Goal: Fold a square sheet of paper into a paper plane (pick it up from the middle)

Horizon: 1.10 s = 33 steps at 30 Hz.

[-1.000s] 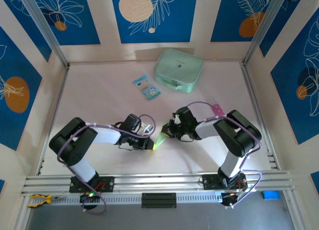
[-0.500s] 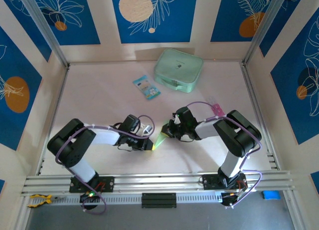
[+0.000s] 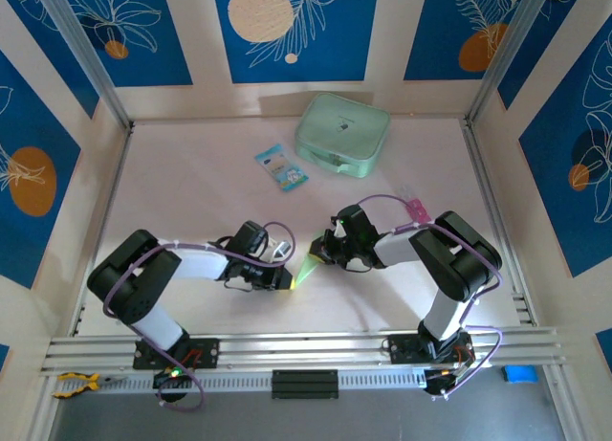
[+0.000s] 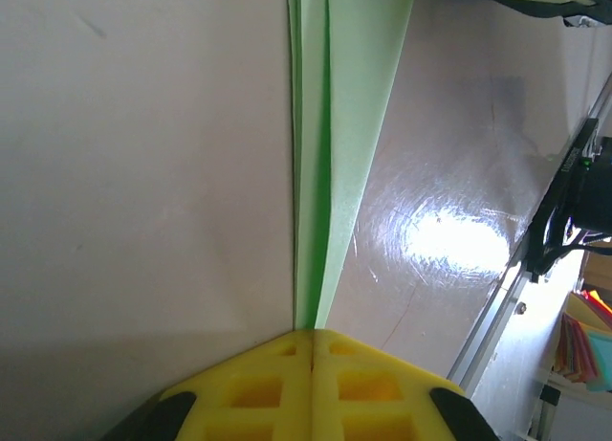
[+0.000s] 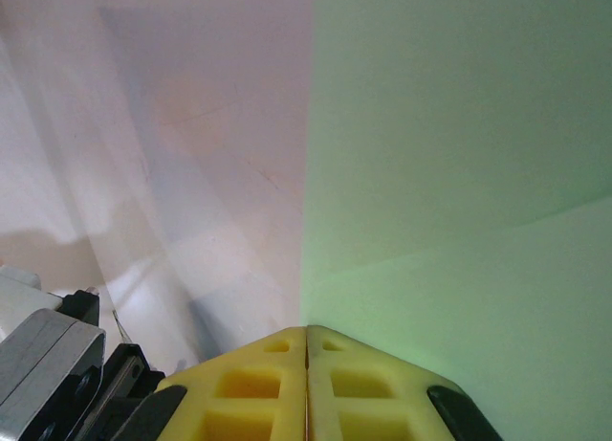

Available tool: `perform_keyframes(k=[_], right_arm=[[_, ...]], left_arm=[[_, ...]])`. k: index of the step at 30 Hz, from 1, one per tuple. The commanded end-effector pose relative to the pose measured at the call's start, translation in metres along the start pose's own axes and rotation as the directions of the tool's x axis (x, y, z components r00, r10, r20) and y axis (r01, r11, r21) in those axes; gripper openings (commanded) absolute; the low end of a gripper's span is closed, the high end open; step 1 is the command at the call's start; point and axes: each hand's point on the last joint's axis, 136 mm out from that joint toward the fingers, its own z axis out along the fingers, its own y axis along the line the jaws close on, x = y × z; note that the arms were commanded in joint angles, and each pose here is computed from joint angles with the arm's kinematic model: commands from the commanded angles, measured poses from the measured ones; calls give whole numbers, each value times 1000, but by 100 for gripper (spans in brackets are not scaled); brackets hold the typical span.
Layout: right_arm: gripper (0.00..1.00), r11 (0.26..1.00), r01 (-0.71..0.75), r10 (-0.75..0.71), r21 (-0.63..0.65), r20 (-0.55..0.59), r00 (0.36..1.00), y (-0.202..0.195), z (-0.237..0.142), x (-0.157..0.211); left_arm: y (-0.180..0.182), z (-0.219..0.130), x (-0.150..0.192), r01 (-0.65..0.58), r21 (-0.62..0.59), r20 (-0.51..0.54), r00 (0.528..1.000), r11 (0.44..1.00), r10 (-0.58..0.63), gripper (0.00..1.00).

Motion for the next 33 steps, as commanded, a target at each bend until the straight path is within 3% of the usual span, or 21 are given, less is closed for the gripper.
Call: perform_keyframes(k=[1,12,20,23,27,33], right_arm=[[10,959,-110,114,262,1,993,-75,-1,16],[10,958,-110,114,264,0,994,-76,0,17],[10,961,-106,109,255,3,994,-74,2,15],[10,961,-104,108,256,1,994,-74,2,16],[10,962,-102,105,252,3,994,-74,1,17],[10,963,-105,108,248,0,994,-74,3,17]], left_arm=[[29,0,44,103,-106,-116,987,989,-115,0],[27,-7,44,94,-118,-93,990,989,-105,0],[-1,-37,12,-4,-130,72,997,992,14,0],[-28,-44,-9,-69,-63,136,988,996,77,0],[-71,-36,-34,-152,111,136,981,982,137,0],[-86,-12,-55,-173,176,91,983,969,159,0]])
